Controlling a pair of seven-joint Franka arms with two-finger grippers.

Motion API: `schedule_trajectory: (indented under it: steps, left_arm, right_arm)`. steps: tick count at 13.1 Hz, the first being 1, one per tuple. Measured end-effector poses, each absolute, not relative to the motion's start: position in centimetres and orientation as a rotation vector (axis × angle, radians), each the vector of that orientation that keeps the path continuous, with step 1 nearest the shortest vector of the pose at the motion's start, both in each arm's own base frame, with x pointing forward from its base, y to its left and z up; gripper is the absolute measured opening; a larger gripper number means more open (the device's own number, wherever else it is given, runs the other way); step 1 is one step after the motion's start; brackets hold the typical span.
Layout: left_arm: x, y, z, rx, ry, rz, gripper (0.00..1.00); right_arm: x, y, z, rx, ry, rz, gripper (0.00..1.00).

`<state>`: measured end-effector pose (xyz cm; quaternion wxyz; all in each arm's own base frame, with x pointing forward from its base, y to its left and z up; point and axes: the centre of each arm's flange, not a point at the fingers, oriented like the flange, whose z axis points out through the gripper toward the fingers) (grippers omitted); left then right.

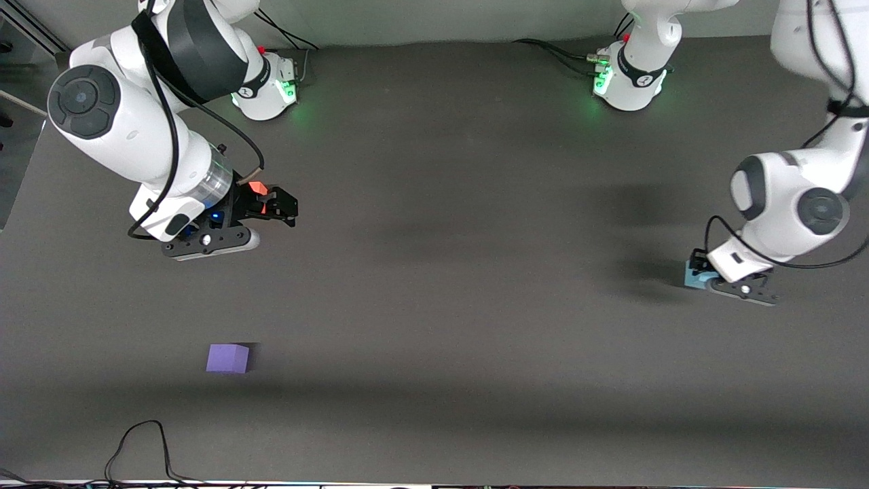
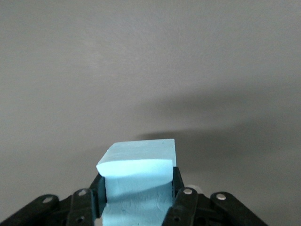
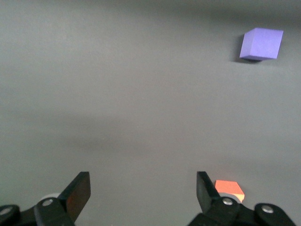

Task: Place blue block between orange and purple blocks
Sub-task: 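Close the left gripper on the blue cube and lift it, then carry the blue cube to the table middle and release it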

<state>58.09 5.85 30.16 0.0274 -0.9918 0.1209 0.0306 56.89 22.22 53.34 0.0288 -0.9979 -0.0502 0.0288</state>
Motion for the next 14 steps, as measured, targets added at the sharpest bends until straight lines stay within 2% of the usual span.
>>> schedule_trajectory:
  steps: [3, 6, 10, 14]
  left_arm:
    - [58.1, -1.5, 39.4, -3.099, 0.227, 0.177, 0.56]
    - [56.1, -16.5, 42.0, -3.125, 0.072, 0.160, 0.56]
    - [51.1, -35.5, 39.4, -3.135, -0.083, 0.103, 0.56]
    - [47.0, -48.5, 30.7, -3.075, -0.171, 0.005, 0.56]
  right_arm:
    - [56.9, 22.3, 53.4, -3.079, -0.156, 0.091, 1.00]
    - [56.9, 22.5, 53.3, -3.077, -0.160, 0.082, 1.00]
    - [56.8, 23.2, 53.3, -3.073, -0.178, 0.071, 1.00]
    - [56.8, 25.5, 52.6, -3.060, -0.216, 0.026, 1.00]
